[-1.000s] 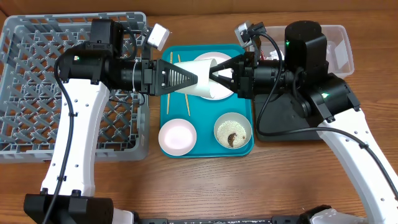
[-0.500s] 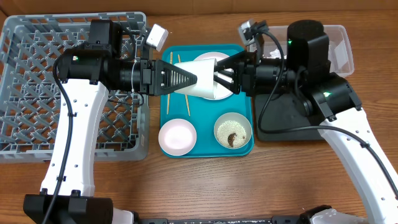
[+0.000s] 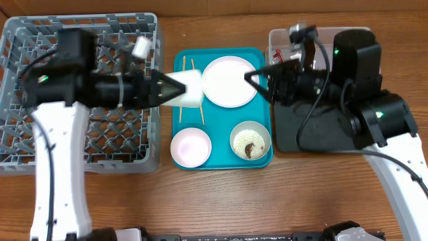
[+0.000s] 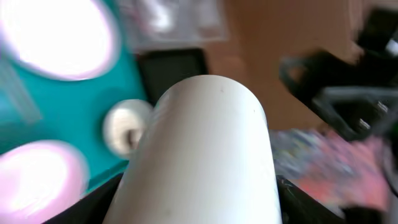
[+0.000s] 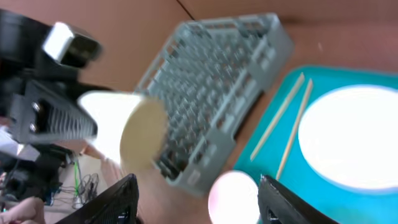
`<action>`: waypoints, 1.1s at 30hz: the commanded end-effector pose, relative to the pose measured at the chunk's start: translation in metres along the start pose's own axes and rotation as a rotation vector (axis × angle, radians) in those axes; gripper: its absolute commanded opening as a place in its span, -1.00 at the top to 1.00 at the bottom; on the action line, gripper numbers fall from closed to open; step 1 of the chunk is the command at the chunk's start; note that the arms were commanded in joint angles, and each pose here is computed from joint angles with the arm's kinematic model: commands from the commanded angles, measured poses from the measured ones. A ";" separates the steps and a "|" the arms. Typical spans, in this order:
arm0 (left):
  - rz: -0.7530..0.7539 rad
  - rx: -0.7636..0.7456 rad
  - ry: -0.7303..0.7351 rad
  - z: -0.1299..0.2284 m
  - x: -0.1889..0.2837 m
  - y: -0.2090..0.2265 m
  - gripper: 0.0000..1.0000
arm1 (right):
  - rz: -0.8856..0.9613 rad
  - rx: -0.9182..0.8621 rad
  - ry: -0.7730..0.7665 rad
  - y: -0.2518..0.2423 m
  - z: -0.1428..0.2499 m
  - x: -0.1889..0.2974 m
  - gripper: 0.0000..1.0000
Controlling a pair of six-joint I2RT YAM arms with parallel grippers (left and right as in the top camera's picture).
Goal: Sort waste into correct bins and load items into the dishwasher
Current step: 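Place the white cup upside down in the dish rack with left gripper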
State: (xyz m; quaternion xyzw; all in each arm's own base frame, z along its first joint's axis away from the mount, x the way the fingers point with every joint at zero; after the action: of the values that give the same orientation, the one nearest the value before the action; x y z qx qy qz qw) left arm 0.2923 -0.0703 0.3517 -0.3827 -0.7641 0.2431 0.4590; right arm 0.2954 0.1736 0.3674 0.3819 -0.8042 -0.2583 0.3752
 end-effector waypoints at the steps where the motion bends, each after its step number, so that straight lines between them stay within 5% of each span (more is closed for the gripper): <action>1: -0.396 0.199 -0.064 0.011 0.037 0.039 -0.11 | 0.116 -0.015 0.004 -0.007 0.006 -0.003 -0.26; 11: -1.048 0.624 -0.079 0.060 0.114 0.116 -0.36 | 0.273 -0.015 0.061 -0.016 0.028 -0.015 -0.26; 24: -1.077 0.883 -0.161 0.099 0.144 0.193 -0.43 | 0.273 -0.015 0.062 -0.017 0.028 -0.015 -0.26; 33: -1.017 0.935 -0.166 0.094 0.140 0.234 -0.50 | 0.271 -0.013 0.059 -0.016 0.027 -0.015 -0.26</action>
State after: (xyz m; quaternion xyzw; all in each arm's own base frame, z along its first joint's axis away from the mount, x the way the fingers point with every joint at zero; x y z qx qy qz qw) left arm 0.2487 0.1784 0.2212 0.2866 -0.7048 0.3155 0.5671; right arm 0.2853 0.1797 0.3263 0.2724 -0.8278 -0.2033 0.4463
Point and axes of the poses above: each gripper's point midway between its finger pads, its own x axis back along the fingers, its own y axis along the line the jaws close on, z = x × y, the point moved 5 cm from there along x, back along the fingers, and after that the axes turned 9 degrees about -x, right-handed, at the moved point
